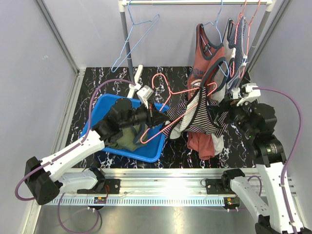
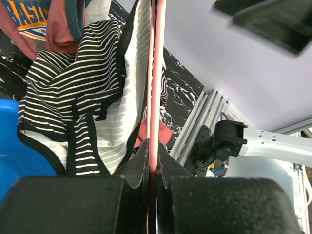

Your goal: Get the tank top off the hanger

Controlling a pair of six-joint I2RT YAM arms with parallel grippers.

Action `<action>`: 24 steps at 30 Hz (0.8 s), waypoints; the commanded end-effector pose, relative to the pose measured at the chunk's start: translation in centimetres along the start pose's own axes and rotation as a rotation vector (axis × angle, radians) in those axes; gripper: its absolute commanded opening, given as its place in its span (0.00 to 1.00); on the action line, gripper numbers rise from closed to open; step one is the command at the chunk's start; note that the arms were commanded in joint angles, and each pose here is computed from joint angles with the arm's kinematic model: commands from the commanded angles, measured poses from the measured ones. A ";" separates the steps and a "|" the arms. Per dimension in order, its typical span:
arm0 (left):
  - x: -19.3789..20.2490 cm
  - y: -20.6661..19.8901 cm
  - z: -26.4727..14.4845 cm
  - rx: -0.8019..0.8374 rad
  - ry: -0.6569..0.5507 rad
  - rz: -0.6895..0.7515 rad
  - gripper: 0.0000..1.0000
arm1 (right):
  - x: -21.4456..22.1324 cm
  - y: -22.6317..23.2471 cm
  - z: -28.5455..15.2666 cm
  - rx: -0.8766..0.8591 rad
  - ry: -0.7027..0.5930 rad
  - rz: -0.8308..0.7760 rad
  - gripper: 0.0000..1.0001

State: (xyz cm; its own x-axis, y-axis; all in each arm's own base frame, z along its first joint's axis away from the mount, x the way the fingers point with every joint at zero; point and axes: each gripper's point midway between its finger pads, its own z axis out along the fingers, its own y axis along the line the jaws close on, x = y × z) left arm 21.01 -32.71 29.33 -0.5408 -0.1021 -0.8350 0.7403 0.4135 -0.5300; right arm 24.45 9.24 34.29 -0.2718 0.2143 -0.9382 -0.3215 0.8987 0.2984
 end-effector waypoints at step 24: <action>-3.8 -4.4 -1.6 0.160 -0.136 0.065 0.00 | 6.5 0.6 5.6 -0.201 0.176 -0.049 0.00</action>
State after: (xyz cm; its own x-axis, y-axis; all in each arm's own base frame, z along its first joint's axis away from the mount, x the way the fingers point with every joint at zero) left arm 20.11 -32.76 31.75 -0.5295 -0.1527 -0.8344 0.7609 0.3493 -0.5468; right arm 27.16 13.19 25.43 -0.4751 0.0952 -0.8748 -0.4696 0.8133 0.3436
